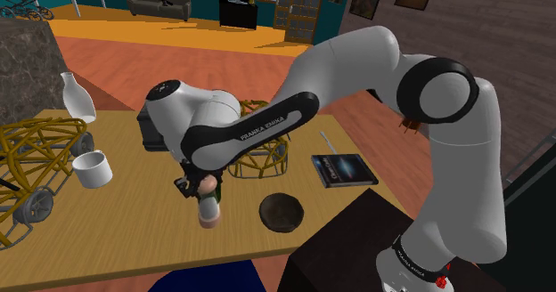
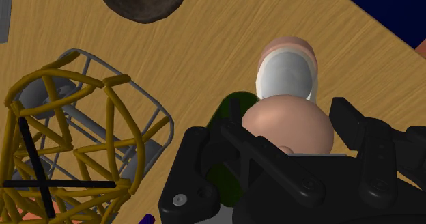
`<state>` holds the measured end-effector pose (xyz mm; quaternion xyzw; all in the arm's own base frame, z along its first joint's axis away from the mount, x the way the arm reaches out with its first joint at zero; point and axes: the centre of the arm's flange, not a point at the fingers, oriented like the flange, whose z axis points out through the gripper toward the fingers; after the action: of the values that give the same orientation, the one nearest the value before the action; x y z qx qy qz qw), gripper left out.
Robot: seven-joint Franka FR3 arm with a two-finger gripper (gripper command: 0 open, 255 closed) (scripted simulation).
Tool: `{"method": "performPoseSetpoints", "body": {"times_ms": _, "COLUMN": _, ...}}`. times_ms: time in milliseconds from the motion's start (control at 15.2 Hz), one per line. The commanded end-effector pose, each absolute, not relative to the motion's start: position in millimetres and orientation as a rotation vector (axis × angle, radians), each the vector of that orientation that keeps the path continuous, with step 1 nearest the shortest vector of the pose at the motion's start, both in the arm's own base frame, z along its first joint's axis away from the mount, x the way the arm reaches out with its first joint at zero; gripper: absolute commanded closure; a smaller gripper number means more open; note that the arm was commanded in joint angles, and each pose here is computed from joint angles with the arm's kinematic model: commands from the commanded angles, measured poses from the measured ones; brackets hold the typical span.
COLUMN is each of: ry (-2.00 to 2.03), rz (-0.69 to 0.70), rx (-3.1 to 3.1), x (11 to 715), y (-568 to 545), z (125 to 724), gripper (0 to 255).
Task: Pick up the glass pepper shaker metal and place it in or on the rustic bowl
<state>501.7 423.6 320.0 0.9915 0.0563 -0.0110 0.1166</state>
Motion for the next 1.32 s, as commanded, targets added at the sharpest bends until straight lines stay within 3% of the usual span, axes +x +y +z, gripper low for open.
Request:
{"method": "performPoseSetpoints", "body": {"times_ms": 0, "ry": 0.165, "rz": -0.033, "rx": 2.903, "x": 502.4, "y": 423.2, "z": 330.6, "gripper": 255}}
{"method": "performPoseSetpoints", "body": {"times_ms": 726, "ry": 0.165, "rz": -0.033, "rx": 2.903, "x": 502.4, "y": 423.2, "z": 388.5, "gripper": 255}}
{"method": "performPoseSetpoints", "body": {"times_ms": 1254, "ry": 0.165, "rz": -0.033, "rx": 2.903, "x": 453.4, "y": 333.5, "z": 415.0, "gripper": 255}}
